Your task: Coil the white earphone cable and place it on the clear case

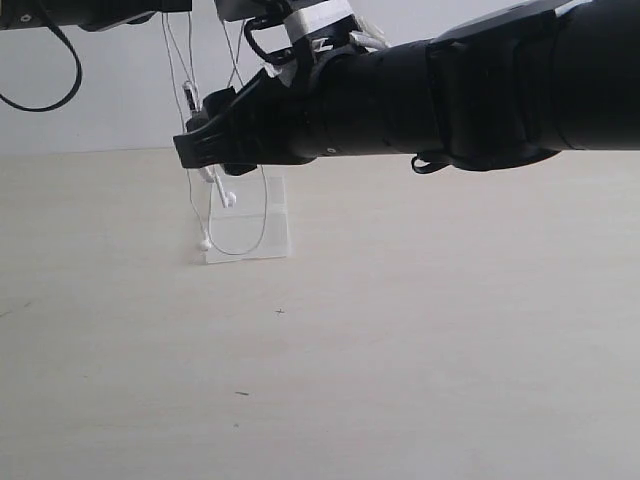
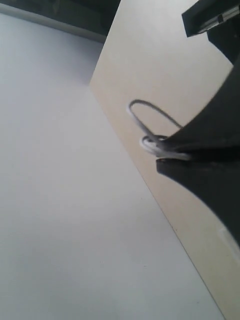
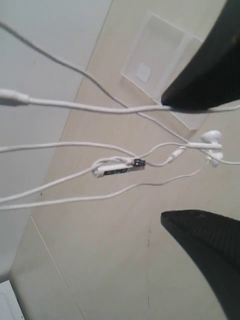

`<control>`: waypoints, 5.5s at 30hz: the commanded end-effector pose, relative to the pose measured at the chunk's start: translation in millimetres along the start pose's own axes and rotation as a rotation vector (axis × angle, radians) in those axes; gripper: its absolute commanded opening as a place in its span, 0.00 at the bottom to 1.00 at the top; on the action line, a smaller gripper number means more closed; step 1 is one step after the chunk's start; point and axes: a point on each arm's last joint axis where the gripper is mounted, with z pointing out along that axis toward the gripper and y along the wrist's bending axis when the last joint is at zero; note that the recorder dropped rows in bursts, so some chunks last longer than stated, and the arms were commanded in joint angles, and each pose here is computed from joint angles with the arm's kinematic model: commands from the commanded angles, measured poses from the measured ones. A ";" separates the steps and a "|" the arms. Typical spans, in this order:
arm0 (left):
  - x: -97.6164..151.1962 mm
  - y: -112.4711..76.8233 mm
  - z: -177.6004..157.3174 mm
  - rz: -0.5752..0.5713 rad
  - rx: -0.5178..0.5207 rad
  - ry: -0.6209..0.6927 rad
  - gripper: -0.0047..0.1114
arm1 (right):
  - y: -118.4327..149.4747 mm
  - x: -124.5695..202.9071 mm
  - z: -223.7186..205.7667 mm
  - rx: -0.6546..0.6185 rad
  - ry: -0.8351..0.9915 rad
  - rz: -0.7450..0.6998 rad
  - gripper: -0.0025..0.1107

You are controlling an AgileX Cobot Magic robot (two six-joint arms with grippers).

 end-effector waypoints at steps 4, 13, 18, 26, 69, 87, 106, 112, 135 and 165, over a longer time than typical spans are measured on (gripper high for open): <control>-3.9 -2.9 -0.7 -0.024 0.026 -0.020 0.04 | 0.0 -3.6 -1.7 -0.005 -0.010 -0.013 0.53; -5.3 -10.6 -1.3 -0.041 0.112 -0.034 0.04 | -1.8 -3.8 -1.7 0.015 -0.012 -0.013 0.60; -7.4 -13.8 -3.2 -0.047 0.143 -0.045 0.04 | -2.4 -3.9 -1.7 0.022 -0.013 -0.010 0.61; -10.1 -20.9 -5.6 -0.056 0.205 -0.060 0.04 | -3.0 -3.9 -1.7 0.027 -0.014 -0.008 0.61; -13.9 -29.7 -20.4 -0.022 0.248 -0.007 0.04 | -22.5 -29.5 -33.8 0.317 -0.091 -0.255 0.02; 23.5 -40.5 -2.8 -0.084 0.343 0.134 0.27 | -29.9 -48.0 -72.4 0.489 -0.076 -0.443 0.02; 49.1 -30.0 -8.4 -0.217 0.299 0.249 0.57 | -48.8 -50.0 -84.2 0.749 -0.021 -0.526 0.02; 74.7 13.1 -14.3 -0.257 0.004 0.268 0.37 | -48.6 -49.0 -82.2 0.741 -0.018 -0.527 0.02; 147.5 109.3 -39.5 -0.390 -0.499 0.406 0.04 | 104.0 -30.7 -46.4 -0.323 -0.193 -0.378 0.02; 165.3 101.0 -45.5 -0.489 -0.452 0.445 0.04 | -27.0 -68.6 44.6 0.130 0.633 -0.187 0.02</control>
